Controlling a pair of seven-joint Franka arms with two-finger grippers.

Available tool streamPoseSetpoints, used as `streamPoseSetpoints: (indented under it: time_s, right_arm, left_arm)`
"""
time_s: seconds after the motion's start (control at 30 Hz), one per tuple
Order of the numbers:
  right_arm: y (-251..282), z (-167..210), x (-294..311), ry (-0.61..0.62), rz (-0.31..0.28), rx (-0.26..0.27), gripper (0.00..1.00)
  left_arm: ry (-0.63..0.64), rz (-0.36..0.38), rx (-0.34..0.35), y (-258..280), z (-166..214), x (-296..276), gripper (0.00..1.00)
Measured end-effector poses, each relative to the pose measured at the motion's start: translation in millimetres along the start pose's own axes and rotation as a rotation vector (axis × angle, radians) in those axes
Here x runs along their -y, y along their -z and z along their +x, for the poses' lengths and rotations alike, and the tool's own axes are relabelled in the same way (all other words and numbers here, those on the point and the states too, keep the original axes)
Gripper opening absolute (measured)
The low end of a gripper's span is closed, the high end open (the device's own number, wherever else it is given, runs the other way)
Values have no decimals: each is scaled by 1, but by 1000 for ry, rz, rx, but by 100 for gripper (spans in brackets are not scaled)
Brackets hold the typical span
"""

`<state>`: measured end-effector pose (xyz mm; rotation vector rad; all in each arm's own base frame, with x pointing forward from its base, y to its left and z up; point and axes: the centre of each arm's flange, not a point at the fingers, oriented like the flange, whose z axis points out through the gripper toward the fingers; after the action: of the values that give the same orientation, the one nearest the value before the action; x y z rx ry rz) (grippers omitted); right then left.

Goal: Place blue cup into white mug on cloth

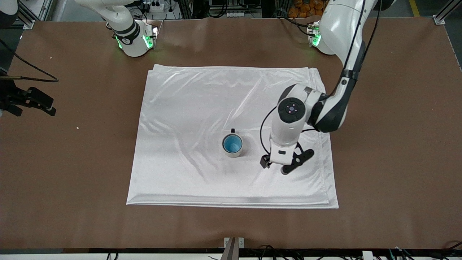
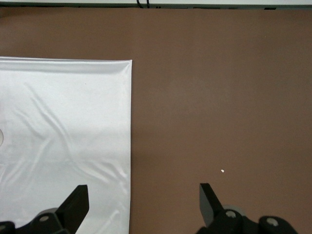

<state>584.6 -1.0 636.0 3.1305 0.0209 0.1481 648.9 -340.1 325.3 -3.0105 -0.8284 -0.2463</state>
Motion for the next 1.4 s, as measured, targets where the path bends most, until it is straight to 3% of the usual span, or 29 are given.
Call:
streamPoseSetpoints:
  time_s: [0.2, 0.67, 0.87, 1.4]
  right_arm:
    - [1, -4, -1, 21, 1, 1, 100]
    - [4, -11, -1, 29, 3, -2, 100]
    - [5, -12, -1, 30, 3, -4, 100]
    - [2, -13, -4, 28, 3, 5, 100]
  left_arm:
    - [-91, 42, 28, 5, 62, 49, 100]
    - [-260, 5, 86, 23, 188, 179, 100]
    - [-261, -22, 104, 21, 203, 200, 100]
    - [-264, -31, 100, 37, 201, 198, 100]
